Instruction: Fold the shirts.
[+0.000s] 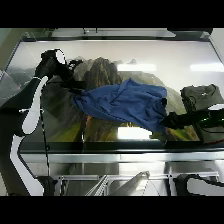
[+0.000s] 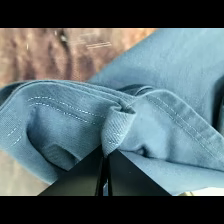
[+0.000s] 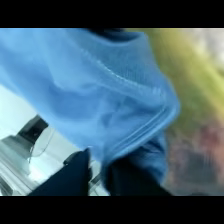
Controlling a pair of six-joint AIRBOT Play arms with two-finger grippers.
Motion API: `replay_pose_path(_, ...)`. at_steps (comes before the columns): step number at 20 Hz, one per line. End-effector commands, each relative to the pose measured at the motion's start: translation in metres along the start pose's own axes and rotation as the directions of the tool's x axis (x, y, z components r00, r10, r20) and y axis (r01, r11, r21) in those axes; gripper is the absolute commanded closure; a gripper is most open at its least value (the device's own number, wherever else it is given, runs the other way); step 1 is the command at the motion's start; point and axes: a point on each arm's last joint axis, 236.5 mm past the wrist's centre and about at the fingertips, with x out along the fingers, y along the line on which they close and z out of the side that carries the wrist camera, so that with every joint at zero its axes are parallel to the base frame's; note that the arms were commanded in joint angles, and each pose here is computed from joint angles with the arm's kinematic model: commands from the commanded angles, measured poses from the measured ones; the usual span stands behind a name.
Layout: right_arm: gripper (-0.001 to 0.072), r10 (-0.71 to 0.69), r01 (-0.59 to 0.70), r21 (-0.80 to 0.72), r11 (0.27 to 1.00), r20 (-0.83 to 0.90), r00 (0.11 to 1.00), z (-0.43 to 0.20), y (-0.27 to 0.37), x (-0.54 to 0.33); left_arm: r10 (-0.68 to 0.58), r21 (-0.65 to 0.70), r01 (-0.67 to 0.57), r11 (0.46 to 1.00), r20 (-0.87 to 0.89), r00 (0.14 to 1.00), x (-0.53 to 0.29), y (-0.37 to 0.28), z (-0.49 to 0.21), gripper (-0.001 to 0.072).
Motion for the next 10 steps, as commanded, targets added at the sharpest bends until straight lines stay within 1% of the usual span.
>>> replay_pose_path(1, 0.0705, 0.014, -0.014, 0.0, 1.0, -0.013, 1.0, -0.002, 0.006, 0.003, -0.026, -0.003, 0.026, 1.0, -0.007, 1.0, -0.001, -0.005, -0.002, 0.0681)
replay_pose_path(3, 0.0699, 0.048, -0.048, 0.005, 0.999, 0.017, 0.999, 0.005, 0.015, 0.003, -0.106, 0.004, 0.106, 0.994, 0.025, 0.994, -0.012, -0.019, 0.002, 0.0681)
replay_pose_path(5, 0.0699, 0.165, -0.161, -0.058, 0.985, 0.07, 0.984, 0.018, 0.05, -0.008, -0.236, 0.015, 0.236, 0.972, 0.083, 0.968, -0.044, -0.041, 0.005, 0.0682)
replay_pose_path(6, 0.0699, 0.237, -0.226, -0.11, 0.968, 0.101, 0.966, 0.027, 0.076, -0.022, -0.316, 0.027, 0.315, 0.949, 0.125, 0.941, -0.069, -0.054, 0.006, 0.0681)
replay_pose_path(7, 0.0699, 0.328, -0.301, -0.187, 0.935, 0.133, 0.935, 0.036, 0.112, -0.047, -0.408, 0.059, 0.404, 0.913, 0.174, 0.896, -0.102, -0.069, 0.005, 0.0682)
replay_pose_path(8, 0.0699, 0.422, -0.367, -0.282, 0.887, 0.165, 0.892, 0.043, 0.153, -0.08, -0.5, 0.109, 0.488, 0.866, 0.225, 0.837, -0.141, -0.084, 0.002, 0.0682)
replay_pose_path(9, 0.0699, 0.528, -0.414, -0.417, 0.809, 0.206, 0.824, 0.047, 0.203, -0.127, -0.605, 0.2, 0.572, 0.796, 0.281, 0.744, -0.193, -0.104, -0.005, 0.0682)
replay_pose_path(10, 0.0699, 0.615, -0.409, -0.558, 0.722, 0.248, 0.748, 0.043, 0.251, -0.179, -0.707, 0.318, 0.632, 0.707, 0.322, 0.63, -0.249, -0.125, -0.018, 0.0682)
